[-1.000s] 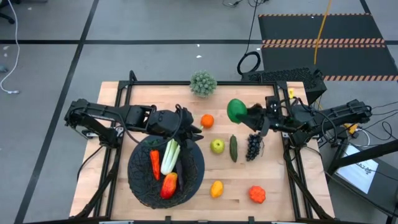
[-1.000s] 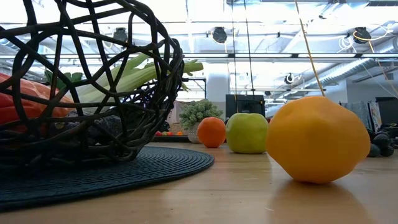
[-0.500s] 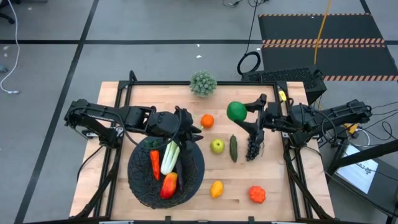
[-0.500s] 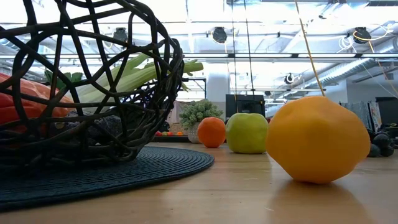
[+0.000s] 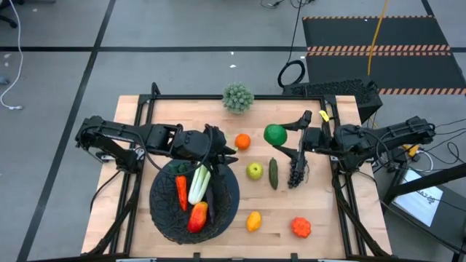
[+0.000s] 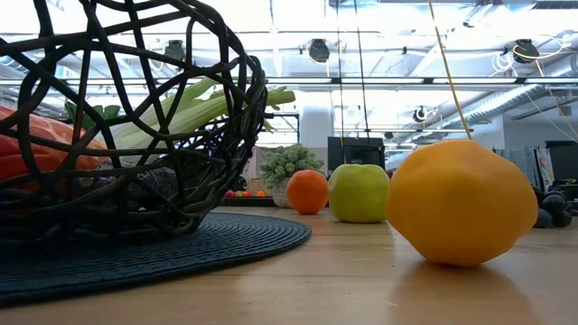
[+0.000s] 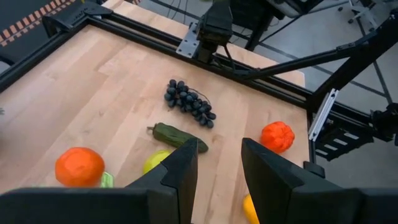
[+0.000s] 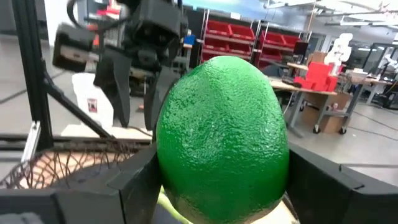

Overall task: Build produce basket
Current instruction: Put the green green lime into the black wire basket, then put the green chili pepper into the black wire basket

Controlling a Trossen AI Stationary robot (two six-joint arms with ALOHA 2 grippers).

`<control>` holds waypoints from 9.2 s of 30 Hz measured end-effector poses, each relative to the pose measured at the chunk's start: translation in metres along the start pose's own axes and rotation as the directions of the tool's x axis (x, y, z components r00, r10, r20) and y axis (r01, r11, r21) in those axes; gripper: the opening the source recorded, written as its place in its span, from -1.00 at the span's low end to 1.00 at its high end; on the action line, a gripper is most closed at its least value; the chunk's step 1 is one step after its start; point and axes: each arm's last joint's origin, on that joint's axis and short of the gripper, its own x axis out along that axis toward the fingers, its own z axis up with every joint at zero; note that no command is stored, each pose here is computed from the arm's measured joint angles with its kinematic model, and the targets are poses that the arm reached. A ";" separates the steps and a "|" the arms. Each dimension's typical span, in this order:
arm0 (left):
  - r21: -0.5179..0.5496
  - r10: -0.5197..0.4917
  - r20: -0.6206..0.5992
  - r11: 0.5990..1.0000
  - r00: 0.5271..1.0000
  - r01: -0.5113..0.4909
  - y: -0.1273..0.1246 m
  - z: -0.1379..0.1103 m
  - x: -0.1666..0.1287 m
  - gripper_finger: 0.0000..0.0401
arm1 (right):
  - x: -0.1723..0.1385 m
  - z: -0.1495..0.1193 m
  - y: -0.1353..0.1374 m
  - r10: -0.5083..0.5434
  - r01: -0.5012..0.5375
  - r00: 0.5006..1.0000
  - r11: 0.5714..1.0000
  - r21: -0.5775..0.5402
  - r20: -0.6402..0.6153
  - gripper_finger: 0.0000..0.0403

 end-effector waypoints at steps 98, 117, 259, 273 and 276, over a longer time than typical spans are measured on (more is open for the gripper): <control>-0.627 -0.124 -0.193 0.779 0.973 -0.025 0.060 0.012 0.025 0.36 | 0.038 -0.044 0.024 0.128 -0.097 0.954 0.987 0.124 -0.272 0.96; -0.408 -0.073 -0.784 0.809 0.617 -0.423 -0.002 -0.080 -0.038 0.35 | 0.002 -0.040 0.005 0.124 -0.085 0.925 0.989 0.121 -0.359 0.95; -0.406 0.017 -0.465 0.884 0.885 -0.231 0.025 -0.065 -0.033 0.36 | 0.078 -0.200 -0.008 0.335 0.662 0.218 0.640 0.391 -0.917 0.37; -0.341 0.056 -0.444 0.912 0.894 -0.226 0.026 -0.064 -0.033 0.36 | 0.063 -0.224 -0.008 0.357 0.716 0.193 0.586 0.380 -0.914 -0.10; -0.334 0.062 -0.440 0.915 0.896 -0.227 0.027 -0.064 -0.033 0.36 | 0.062 -0.222 -0.008 0.361 0.723 0.198 0.574 0.385 -0.911 -0.25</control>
